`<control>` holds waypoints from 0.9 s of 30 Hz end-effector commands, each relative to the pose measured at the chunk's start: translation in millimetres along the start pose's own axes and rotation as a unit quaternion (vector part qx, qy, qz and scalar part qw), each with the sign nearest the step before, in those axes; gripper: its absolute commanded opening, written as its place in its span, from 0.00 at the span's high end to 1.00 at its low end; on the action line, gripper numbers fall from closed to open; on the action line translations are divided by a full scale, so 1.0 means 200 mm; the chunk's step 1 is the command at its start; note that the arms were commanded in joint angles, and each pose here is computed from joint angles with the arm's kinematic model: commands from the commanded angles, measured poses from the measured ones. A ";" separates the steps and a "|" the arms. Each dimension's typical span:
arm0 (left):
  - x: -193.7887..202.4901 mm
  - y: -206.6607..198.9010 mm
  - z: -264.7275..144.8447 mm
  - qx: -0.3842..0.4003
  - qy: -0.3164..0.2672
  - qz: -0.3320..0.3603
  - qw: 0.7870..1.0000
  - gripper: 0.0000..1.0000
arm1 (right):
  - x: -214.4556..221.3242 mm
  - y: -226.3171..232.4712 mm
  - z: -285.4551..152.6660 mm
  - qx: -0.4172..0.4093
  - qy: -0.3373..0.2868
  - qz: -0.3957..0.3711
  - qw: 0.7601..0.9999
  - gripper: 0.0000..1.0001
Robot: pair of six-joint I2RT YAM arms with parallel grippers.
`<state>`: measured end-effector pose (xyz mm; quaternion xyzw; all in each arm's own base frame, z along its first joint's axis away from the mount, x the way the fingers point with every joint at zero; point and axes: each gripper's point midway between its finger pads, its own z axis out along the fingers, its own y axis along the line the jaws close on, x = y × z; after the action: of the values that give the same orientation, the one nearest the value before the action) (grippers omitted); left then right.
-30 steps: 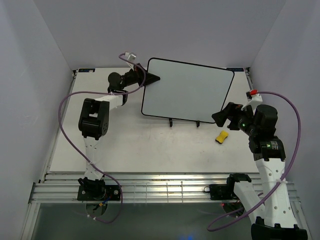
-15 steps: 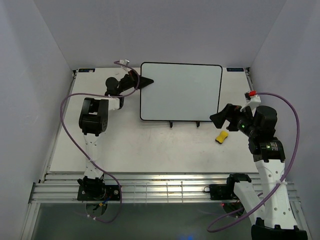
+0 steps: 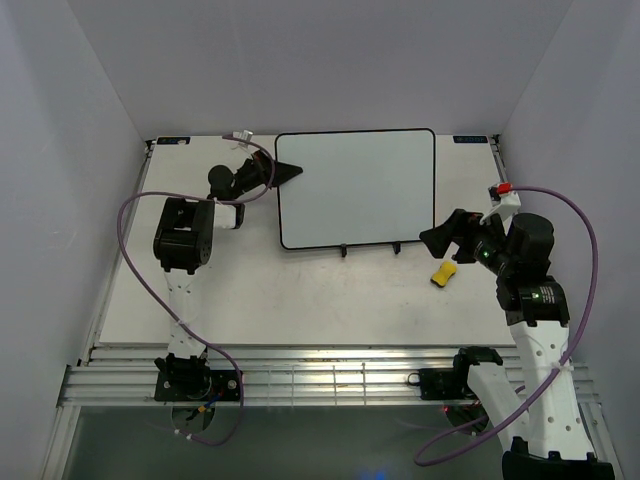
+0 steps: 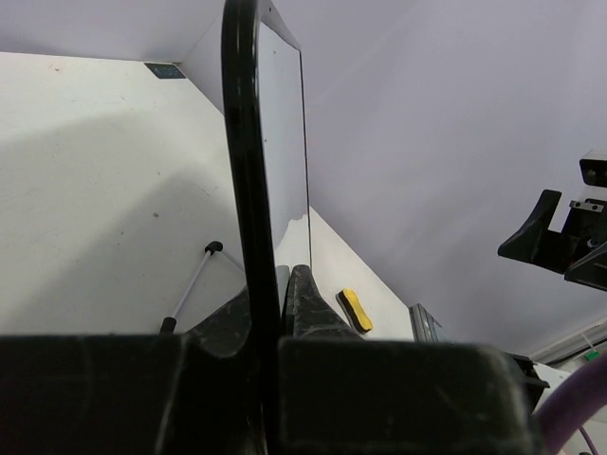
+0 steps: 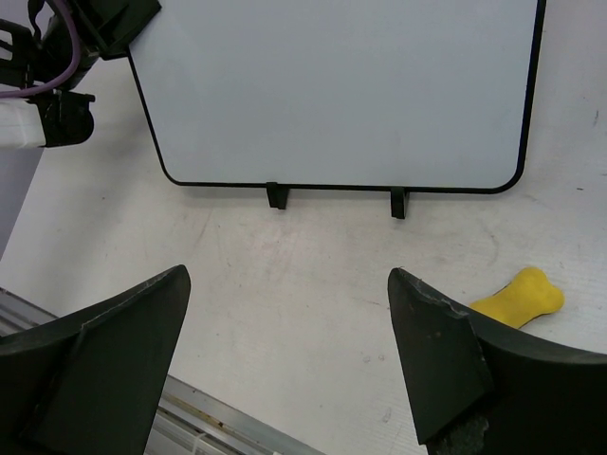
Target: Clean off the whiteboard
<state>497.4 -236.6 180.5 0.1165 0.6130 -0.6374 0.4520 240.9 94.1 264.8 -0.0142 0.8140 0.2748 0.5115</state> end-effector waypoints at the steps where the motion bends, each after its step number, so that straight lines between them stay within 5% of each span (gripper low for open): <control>1: 0.03 -0.07 -0.05 0.055 0.015 0.226 0.972 1.00 | -0.05 0.04 -0.01 -0.019 -0.022 -0.018 0.999 0.10; 21: 0.27 0.01 0.02 0.060 0.042 0.169 0.983 1.00 | -0.01 0.04 0.00 -0.027 -0.019 -0.015 0.999 0.10; 27: 0.32 0.04 0.01 0.057 0.052 0.157 0.985 0.93 | -0.01 0.04 0.00 -0.028 -0.018 -0.015 0.999 0.10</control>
<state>492.3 -253.0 170.6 0.1069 0.6082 -0.6438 0.4518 237.6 97.6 260.8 -0.0213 0.8094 0.2841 0.5135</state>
